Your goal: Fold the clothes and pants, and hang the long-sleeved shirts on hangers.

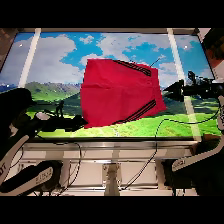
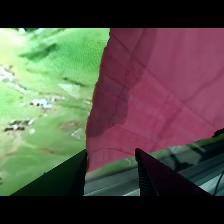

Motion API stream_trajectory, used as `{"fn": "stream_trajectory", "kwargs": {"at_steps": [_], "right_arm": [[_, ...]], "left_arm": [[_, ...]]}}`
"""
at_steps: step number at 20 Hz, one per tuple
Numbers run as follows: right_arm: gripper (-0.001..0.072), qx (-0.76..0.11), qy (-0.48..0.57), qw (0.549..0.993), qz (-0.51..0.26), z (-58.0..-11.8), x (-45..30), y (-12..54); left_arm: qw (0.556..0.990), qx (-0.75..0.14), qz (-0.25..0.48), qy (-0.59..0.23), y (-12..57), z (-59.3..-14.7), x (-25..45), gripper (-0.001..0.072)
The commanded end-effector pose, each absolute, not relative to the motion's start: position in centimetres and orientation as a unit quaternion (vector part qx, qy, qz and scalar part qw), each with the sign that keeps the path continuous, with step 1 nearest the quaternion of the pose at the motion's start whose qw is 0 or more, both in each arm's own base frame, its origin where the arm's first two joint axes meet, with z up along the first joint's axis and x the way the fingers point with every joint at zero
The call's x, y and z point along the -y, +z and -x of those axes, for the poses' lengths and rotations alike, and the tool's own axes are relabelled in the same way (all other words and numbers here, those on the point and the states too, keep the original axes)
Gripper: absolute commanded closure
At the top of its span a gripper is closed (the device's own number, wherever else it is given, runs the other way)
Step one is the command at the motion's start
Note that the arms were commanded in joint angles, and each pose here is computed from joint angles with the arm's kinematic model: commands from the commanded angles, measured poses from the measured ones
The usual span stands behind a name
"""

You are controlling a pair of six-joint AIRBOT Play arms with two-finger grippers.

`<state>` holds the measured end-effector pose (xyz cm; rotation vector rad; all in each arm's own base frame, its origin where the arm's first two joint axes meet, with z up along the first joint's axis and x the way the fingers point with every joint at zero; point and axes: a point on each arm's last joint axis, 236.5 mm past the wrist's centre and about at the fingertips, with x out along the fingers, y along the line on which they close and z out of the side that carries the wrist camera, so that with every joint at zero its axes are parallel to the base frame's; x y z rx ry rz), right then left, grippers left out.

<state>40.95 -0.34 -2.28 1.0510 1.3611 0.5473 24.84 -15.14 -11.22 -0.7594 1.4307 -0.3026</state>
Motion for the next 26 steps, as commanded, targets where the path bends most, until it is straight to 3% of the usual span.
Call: {"fn": "stream_trajectory", "kwargs": {"at_steps": [1, 4, 16, 17, 18, 19, 25, 26], "right_arm": [[0.0239, -0.592, 0.238, 0.619, -0.457, -40.9, 0.3, -2.3], [0.0239, -0.592, 0.238, 0.62, -0.457, -40.9, 0.3, -2.3], [0.0239, -0.592, 0.238, 0.619, -0.457, -40.9, 0.3, -2.3], [0.0239, -0.592, 0.238, 0.619, -0.457, -40.9, 0.3, -2.3], [0.0239, -0.592, 0.238, 0.619, -0.457, -40.9, 0.3, -2.3], [0.0238, -0.592, 0.238, 0.619, -0.457, -40.9, 0.3, -2.3], [0.0248, -0.589, 0.237, 0.622, -0.457, -41.2, 0.4, -2.2], [0.0362, -0.586, 0.24, 0.623, -0.46, -41.3, 0.3, -2.0]], "left_arm": [[0.672, -0.633, 0.363, -0.128, -11.6, -25.4, 15.6, 0.0351], [0.681, -0.607, 0.384, -0.144, -10.6, -26.7, 16.3, 0.035], [0.653, -0.616, 0.415, -0.144, -11.4, -26.5, 17.9, 0.0374], [0.653, -0.617, 0.415, -0.145, -11.4, -26.5, 17.9, 0.0459], [0.653, -0.616, 0.415, -0.145, -11.4, -26.5, 17.9, 0.0594], [0.653, -0.616, 0.415, -0.145, -11.4, -26.5, 17.9, 0.0656], [0.668, -0.596, 0.413, -0.168, -10.5, -27.3, 18.3, 0.0698], [0.671, -0.588, 0.418, -0.172, -10.0, -27.7, 18.5, 0.0699]]}}
